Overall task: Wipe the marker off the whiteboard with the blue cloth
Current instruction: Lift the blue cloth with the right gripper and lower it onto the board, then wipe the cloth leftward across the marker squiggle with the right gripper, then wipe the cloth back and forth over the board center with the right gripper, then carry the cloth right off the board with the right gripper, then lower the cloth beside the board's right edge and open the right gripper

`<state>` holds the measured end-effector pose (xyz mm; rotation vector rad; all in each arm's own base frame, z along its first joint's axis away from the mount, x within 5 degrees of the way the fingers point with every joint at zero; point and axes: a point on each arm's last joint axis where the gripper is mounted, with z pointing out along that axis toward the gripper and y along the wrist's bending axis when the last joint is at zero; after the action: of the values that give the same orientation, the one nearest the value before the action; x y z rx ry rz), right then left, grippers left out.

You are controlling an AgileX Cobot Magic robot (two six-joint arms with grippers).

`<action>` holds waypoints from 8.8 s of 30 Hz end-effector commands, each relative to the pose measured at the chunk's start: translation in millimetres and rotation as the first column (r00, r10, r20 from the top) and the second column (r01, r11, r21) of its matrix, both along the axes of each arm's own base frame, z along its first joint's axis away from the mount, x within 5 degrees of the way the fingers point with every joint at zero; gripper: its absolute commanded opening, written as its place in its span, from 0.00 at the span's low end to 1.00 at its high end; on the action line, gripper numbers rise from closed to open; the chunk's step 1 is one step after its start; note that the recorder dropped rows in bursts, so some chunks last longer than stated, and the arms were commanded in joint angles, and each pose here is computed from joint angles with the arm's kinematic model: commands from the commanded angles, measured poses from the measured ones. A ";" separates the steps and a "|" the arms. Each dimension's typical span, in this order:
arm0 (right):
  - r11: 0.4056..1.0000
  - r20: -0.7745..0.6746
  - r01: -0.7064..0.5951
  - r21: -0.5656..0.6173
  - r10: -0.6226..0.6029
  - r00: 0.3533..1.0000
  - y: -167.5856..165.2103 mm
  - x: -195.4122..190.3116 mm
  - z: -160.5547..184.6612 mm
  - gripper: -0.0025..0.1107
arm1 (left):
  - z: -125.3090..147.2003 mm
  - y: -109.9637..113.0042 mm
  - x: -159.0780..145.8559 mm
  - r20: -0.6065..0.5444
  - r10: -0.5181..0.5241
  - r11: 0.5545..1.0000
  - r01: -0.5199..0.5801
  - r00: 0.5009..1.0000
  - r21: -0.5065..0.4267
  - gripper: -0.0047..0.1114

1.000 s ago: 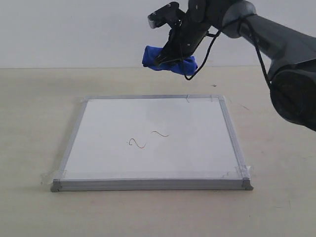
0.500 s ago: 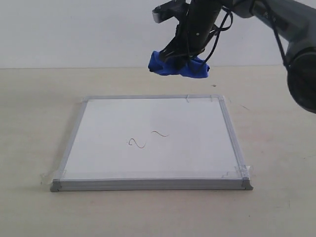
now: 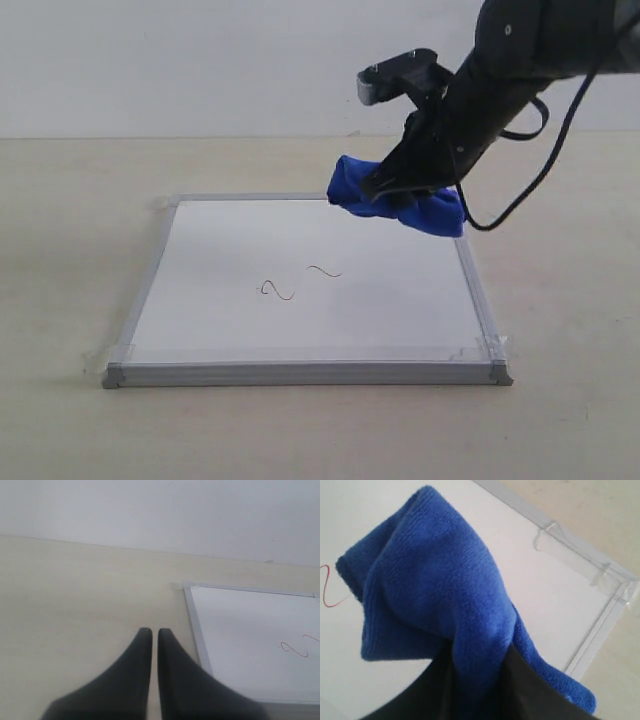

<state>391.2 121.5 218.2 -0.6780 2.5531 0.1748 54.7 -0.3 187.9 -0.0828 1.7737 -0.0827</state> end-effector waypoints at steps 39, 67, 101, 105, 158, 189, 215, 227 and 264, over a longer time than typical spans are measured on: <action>0.998 0.080 0.059 0.013 -0.060 0.995 9.6 14.1 -102.7 0.02 | -1.4 -0.4 -0.2 -0.004 -0.005 1.000 0.005 1.000 -0.003 0.08; 0.994 0.053 -0.090 -0.067 0.094 0.994 63.8 26.4 -96.2 0.02 | -1.4 -0.4 -0.2 -0.004 -0.005 1.000 0.005 1.000 -0.003 0.08; 0.953 -0.183 -0.300 0.034 0.301 0.936 118.4 -13.1 -96.9 0.02 | -1.4 -0.4 -0.2 -0.004 -0.005 1.000 0.005 1.000 -0.003 0.08; 0.887 -0.154 -0.434 0.157 0.456 0.876 140.6 -26.3 -92.5 0.02 | -1.4 -0.4 -0.2 -0.004 -0.005 1.000 0.005 1.000 -0.003 0.08; 0.985 -0.012 -0.115 -0.126 0.115 0.993 88.0 19.0 -74.0 0.02 | -1.4 -0.4 -0.2 -0.004 -0.005 1.000 0.005 1.000 -0.003 0.08; 0.624 -0.032 0.779 -0.063 -0.781 0.623 -78.8 -8.4 -40.0 0.02 | -1.4 -0.4 -0.2 -0.004 -0.005 1.000 0.005 1.000 -0.003 0.08; 0.594 -0.027 0.803 0.058 -0.803 0.596 -77.3 -15.8 -74.5 0.64 | -1.4 -0.4 -0.2 -0.004 -0.005 1.000 0.005 1.000 -0.003 0.08; 0.857 0.139 0.509 -0.079 -0.496 0.857 -76.4 -15.6 -45.5 0.64 | -1.4 -0.4 -0.2 -0.004 -0.005 1.000 0.005 1.000 -0.003 0.08; 0.539 -0.050 0.840 0.055 -0.839 0.542 -78.6 -17.7 -74.9 0.02 | -1.4 -0.4 -0.2 -0.004 -0.005 1.000 0.005 1.000 -0.003 0.08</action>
<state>372.2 44.3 142.5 0.5893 2.5886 -0.1017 54.7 -0.3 187.9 -0.0828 1.7737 -0.0827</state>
